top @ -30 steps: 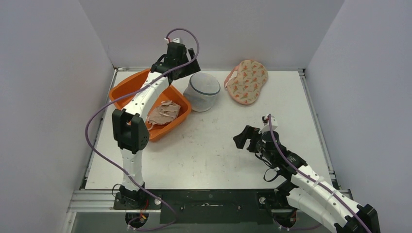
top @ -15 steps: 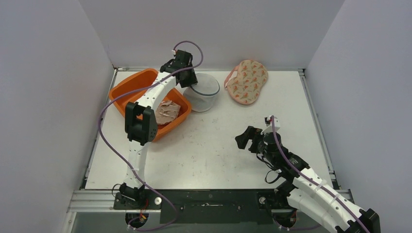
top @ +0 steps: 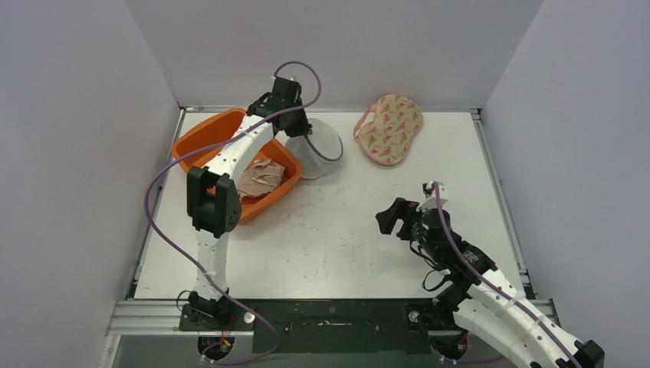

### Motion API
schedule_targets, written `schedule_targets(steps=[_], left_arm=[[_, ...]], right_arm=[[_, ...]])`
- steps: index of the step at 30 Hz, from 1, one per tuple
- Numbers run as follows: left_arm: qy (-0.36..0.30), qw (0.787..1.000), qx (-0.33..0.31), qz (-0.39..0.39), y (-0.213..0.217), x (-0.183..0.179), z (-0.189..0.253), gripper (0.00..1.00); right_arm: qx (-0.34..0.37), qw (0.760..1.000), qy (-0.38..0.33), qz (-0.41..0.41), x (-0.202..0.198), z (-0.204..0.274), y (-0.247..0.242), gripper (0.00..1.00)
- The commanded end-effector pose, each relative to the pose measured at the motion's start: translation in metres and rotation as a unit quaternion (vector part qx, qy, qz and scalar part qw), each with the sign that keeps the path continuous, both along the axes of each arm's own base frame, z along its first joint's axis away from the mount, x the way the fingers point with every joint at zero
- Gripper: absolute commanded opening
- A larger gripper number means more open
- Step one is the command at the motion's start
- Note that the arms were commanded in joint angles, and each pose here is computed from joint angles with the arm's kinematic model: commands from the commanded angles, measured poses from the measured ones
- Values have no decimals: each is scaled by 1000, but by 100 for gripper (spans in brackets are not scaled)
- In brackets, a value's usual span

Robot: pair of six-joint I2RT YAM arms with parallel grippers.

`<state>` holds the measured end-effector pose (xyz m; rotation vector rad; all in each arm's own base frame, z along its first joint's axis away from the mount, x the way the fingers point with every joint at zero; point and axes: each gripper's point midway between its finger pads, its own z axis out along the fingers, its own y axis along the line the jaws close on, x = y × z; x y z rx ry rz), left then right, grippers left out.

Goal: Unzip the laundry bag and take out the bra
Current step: Pick up the laundry bag at the center of the board, then place the laundry bag at the center of the board.

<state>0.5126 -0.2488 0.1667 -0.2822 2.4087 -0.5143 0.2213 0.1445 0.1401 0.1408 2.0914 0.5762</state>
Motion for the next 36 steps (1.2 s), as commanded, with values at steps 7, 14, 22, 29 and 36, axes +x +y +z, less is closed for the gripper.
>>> schedule_targets(steps=[7,14,22,29,36], left_arm=[[-200,965,-117,-125,-51,-85,213,0],[-235,939,-163,-191,-55,-136,230,0],[-252,866,-240,-360,-67,-223,208,0],[-212,825,-206,-482,-76,-266,138,0],[-174,806,-198,-529,-91,-288,67,0]], right_arm=[[11,992,-125,13,11,107,-1,90],[12,988,-153,-22,8,128,-19,90],[37,977,-195,72,-27,145,-7,90],[52,979,-173,97,-42,133,-3,90],[98,986,-107,85,-36,93,12,94]])
